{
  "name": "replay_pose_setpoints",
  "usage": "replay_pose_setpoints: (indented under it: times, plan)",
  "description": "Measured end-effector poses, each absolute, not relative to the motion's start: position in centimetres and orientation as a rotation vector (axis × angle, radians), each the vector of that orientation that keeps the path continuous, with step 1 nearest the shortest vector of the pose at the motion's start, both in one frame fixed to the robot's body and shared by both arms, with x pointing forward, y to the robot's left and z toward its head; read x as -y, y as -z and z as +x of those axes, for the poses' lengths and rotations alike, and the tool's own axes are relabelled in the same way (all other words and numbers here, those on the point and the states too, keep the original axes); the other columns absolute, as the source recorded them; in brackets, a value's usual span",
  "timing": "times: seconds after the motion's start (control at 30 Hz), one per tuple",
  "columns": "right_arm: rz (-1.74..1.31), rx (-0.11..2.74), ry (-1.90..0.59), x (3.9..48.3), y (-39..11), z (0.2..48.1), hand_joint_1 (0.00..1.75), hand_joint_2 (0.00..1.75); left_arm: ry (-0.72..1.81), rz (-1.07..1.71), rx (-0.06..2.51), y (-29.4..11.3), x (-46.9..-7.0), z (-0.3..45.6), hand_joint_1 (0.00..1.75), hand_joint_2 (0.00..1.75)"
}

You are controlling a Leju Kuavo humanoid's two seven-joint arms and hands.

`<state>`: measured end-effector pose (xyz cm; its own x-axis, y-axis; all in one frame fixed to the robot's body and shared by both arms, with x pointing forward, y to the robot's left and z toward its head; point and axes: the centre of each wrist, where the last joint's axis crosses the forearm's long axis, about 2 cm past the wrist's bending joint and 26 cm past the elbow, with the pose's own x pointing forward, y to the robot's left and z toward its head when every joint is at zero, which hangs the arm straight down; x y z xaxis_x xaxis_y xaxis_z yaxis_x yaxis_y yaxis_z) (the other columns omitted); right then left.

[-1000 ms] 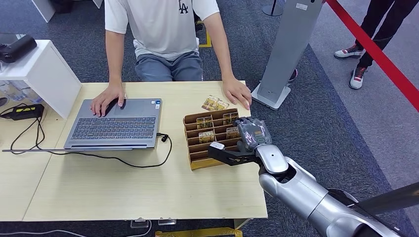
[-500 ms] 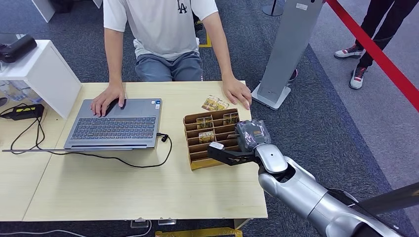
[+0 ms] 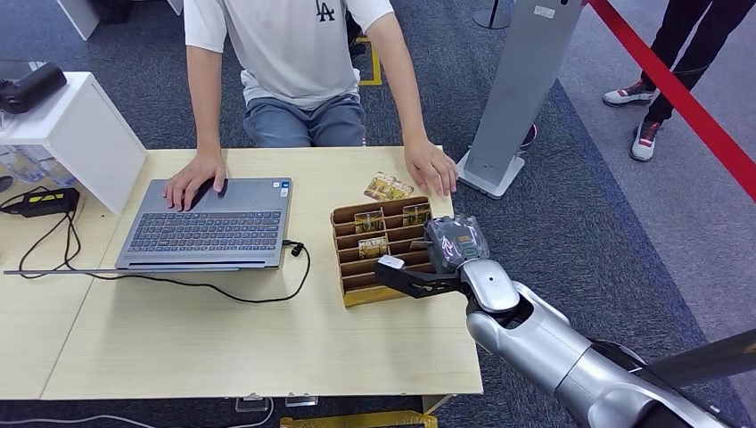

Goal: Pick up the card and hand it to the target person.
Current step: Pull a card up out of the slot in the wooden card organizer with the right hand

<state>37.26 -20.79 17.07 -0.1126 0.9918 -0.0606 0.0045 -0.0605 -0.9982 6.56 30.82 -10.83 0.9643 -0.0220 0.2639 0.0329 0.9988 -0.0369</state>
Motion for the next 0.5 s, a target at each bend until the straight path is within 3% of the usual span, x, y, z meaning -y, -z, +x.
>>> replay_pose_setpoints:
  times: [0.07, 0.5]
  plan:
    - [-1.199, 1.264, -1.336, 20.8, -17.1, 37.3, 1.49, 1.75, 0.024, -0.049, 0.266, 10.8, -30.8, 6.6, 0.0, 0.0]
    - [-1.219, 1.359, -1.283, 20.6, -19.0, 37.2, 1.45, 1.75, 0.029, -0.025, 0.272, 10.8, -30.8, 6.5, 0.0, 0.0]
